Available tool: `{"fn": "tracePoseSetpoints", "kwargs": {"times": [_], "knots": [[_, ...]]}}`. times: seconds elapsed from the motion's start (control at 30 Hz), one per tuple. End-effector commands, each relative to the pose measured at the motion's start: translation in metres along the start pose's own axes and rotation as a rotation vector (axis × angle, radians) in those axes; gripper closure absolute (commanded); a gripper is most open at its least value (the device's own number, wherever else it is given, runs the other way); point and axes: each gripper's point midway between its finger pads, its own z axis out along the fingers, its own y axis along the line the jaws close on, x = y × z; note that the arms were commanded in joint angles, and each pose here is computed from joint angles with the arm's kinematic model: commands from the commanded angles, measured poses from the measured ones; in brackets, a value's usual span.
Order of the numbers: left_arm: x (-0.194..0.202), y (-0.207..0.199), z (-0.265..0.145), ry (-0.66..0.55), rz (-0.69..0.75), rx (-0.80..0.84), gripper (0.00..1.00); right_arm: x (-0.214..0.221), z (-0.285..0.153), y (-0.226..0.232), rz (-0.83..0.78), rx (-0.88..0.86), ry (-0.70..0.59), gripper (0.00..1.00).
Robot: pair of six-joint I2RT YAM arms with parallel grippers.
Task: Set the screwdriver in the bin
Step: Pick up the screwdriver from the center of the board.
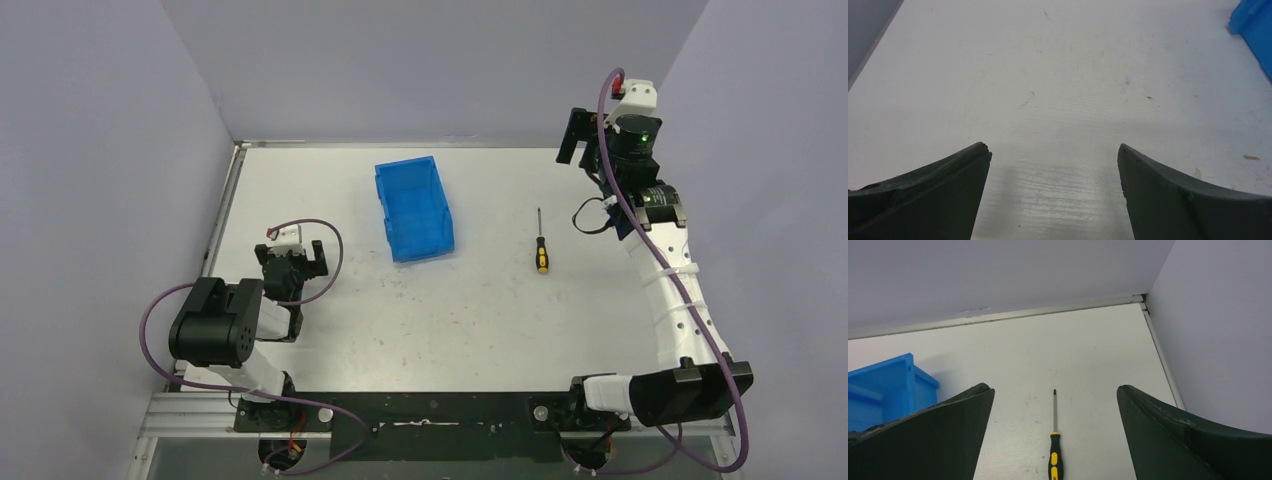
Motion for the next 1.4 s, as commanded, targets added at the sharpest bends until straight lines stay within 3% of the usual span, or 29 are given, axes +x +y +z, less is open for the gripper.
{"fn": "tracePoseSetpoints", "kwargs": {"times": [0.0, 0.17, 0.47, 0.9, 1.37], "knots": [[-0.022, -0.003, 0.006, -0.074, -0.005, 0.007, 0.03, -0.001, -0.004, -0.002, 0.026, -0.001, 0.046, 0.00], [-0.022, -0.003, 0.006, -0.075, -0.006, 0.007, 0.03, -0.011, -0.010, 0.000, 0.012, -0.051, -0.003, 0.00], [-0.022, -0.003, 0.006, -0.075, -0.006, 0.007, 0.03, 0.025, 0.018, 0.007, -0.004, -0.062, 0.177, 0.00], [-0.022, -0.003, 0.006, -0.075, -0.005, 0.007, 0.03, 0.127, 0.054, 0.019, 0.037, -0.075, 0.472, 0.00], [-0.022, -0.003, 0.006, -0.076, -0.005, 0.007, 0.03, 0.243, 0.064, 0.014, 0.013, -0.052, 0.694, 0.01]]}}
